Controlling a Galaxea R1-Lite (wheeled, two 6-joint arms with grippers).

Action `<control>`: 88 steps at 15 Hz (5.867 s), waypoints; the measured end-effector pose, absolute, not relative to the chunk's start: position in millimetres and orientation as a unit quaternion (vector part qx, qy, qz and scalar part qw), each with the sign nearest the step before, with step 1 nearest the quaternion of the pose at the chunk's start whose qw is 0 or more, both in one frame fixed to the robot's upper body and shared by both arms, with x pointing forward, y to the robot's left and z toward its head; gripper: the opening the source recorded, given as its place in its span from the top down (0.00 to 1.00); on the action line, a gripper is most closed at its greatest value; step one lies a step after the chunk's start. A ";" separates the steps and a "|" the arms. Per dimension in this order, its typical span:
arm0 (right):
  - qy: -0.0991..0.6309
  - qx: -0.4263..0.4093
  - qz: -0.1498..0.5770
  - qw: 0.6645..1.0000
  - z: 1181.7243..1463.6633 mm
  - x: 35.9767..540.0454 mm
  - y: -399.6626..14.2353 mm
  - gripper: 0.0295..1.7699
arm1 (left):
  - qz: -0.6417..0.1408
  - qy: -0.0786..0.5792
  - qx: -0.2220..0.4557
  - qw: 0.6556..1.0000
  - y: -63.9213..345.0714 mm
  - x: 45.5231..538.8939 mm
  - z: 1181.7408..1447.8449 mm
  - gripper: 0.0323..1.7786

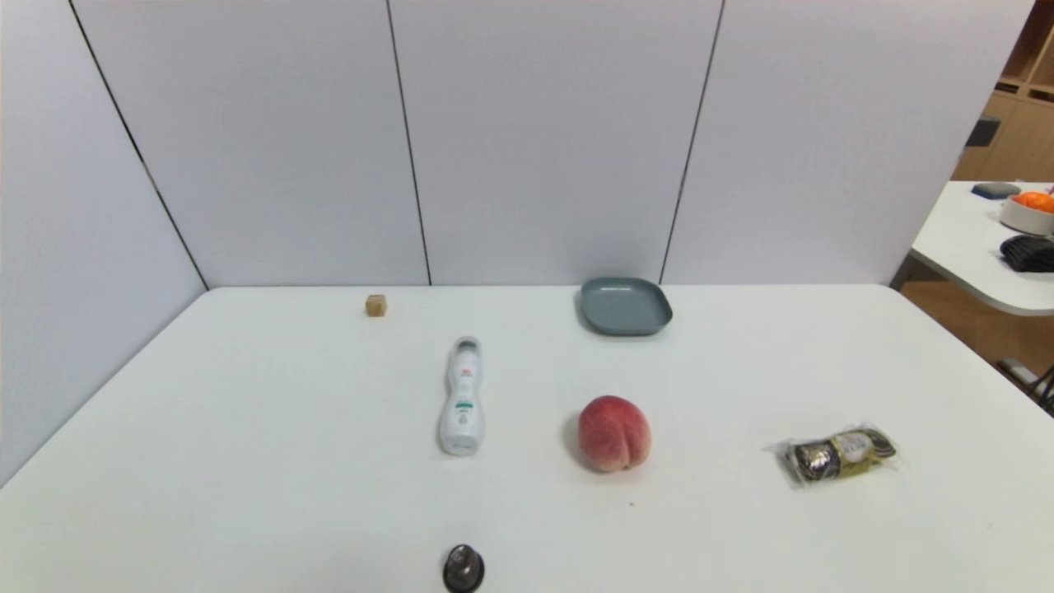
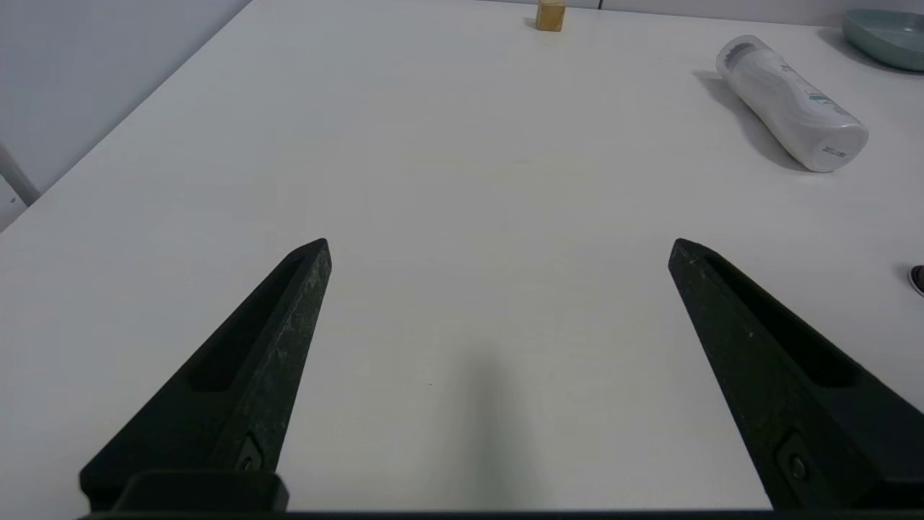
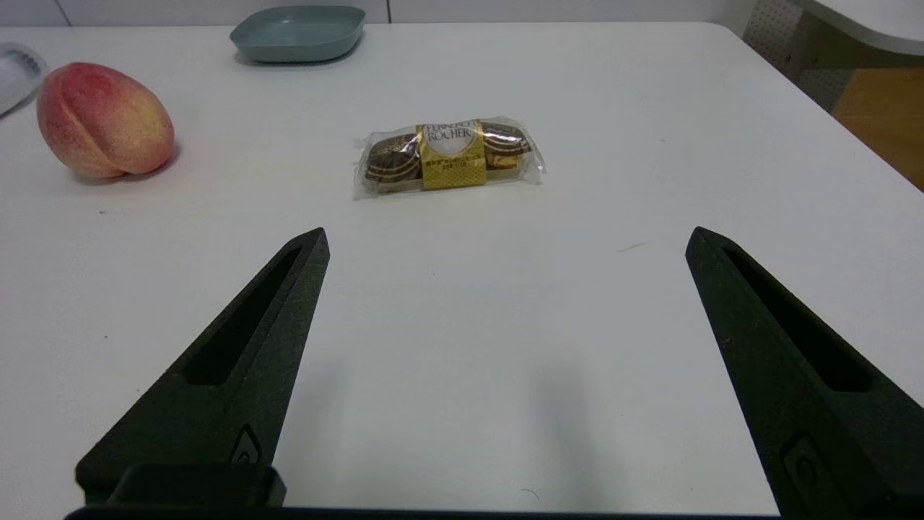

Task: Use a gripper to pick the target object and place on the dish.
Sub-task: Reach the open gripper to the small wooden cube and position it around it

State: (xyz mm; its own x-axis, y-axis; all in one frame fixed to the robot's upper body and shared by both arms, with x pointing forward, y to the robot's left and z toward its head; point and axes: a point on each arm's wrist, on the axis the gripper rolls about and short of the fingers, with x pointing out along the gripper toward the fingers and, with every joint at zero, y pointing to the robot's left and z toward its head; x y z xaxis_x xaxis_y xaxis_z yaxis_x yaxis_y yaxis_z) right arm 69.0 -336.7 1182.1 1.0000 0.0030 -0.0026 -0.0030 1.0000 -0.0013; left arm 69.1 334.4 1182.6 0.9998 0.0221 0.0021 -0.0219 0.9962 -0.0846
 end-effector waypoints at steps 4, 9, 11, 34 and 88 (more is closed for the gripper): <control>0.001 -0.001 0.001 1.000 1182.1 69.0 -336.7 0.03 | 0.011 -0.002 -0.042 0.999 334.4 69.1 1182.6 0.05; 0.001 -0.001 0.001 1.000 1182.1 69.0 -336.7 0.03 | 0.012 0.000 -0.043 0.999 334.4 69.1 1182.3 0.05; 0.001 -0.001 0.001 1.000 1182.1 69.0 -336.7 0.03 | 0.012 0.000 -0.043 0.999 334.4 69.1 1182.3 0.05; 0.001 -0.001 0.002 1.000 1182.1 69.0 -336.7 0.03 | -0.083 0.298 0.075 0.948 321.3 252.3 1354.9 0.05; 0.001 -0.001 0.001 1.000 1182.1 69.0 -336.7 0.03 | -0.031 0.342 -0.022 0.939 274.1 561.3 1241.9 0.41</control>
